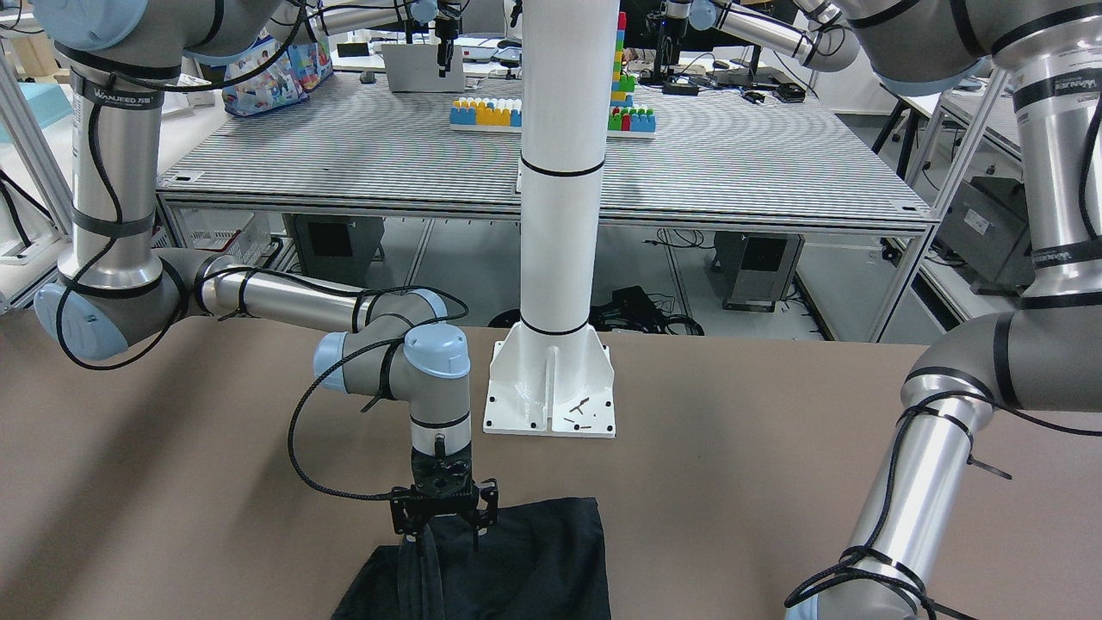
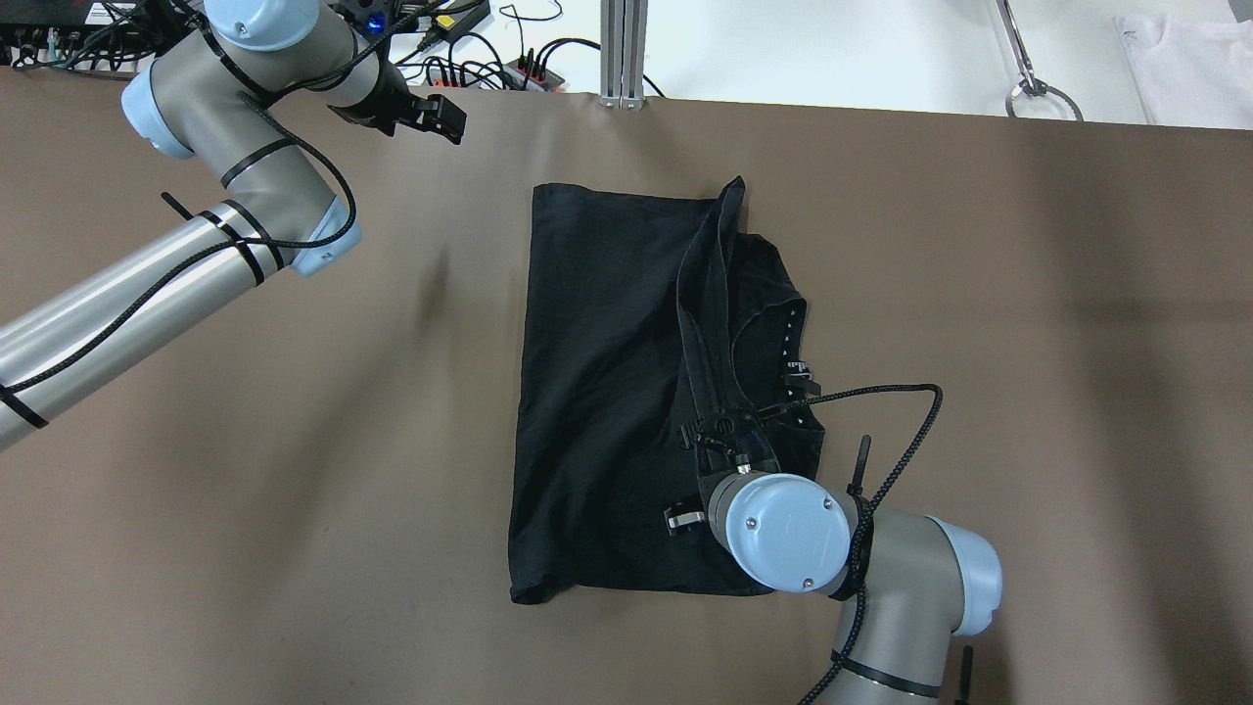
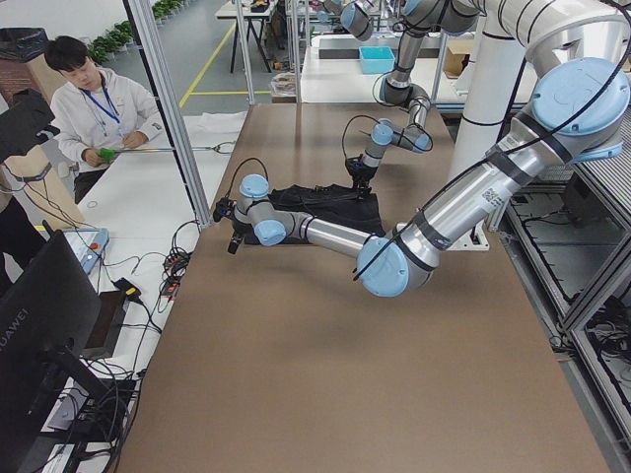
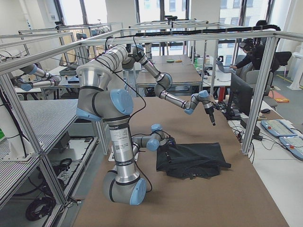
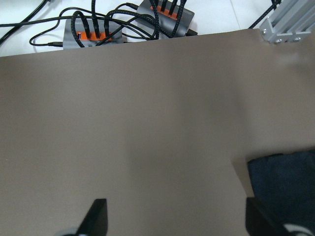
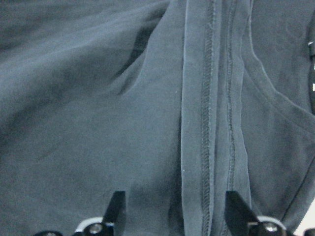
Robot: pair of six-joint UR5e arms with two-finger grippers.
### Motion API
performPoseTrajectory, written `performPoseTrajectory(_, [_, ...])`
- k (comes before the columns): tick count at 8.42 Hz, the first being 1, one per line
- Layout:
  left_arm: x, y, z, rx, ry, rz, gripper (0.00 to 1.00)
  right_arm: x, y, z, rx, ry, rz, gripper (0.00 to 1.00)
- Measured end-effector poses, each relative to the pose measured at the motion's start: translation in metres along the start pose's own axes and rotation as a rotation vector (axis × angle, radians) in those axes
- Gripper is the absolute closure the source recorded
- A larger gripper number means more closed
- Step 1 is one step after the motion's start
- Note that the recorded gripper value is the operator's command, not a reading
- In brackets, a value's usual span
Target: Fold clothes
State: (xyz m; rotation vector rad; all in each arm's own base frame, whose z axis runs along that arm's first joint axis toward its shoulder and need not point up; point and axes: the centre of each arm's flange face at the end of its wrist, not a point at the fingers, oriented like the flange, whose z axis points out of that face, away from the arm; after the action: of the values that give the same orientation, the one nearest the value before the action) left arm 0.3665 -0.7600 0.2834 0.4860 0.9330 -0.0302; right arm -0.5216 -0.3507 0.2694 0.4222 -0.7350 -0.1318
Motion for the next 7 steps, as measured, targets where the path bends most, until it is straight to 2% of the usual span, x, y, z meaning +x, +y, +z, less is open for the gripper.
performPoseTrajectory(2, [0.002, 0.003, 0.002, -0.004, 0.0, 0.003, 0.0, 0.002, 0.001, 0.002, -0.003, 0.004, -0.058, 0.64])
performPoseTrajectory(5, [0.002, 0.005, 0.005, -0.007, -0.001, 0.006, 0.0, 0.009, 0.005, 0.006, -0.01, 0.017, -0.081, 0.66])
performPoseTrajectory(7, [-0.001, 0.007, 0.006, -0.01, -0.003, 0.006, 0.0, 0.012, 0.007, 0.007, -0.012, 0.02, -0.081, 0.88])
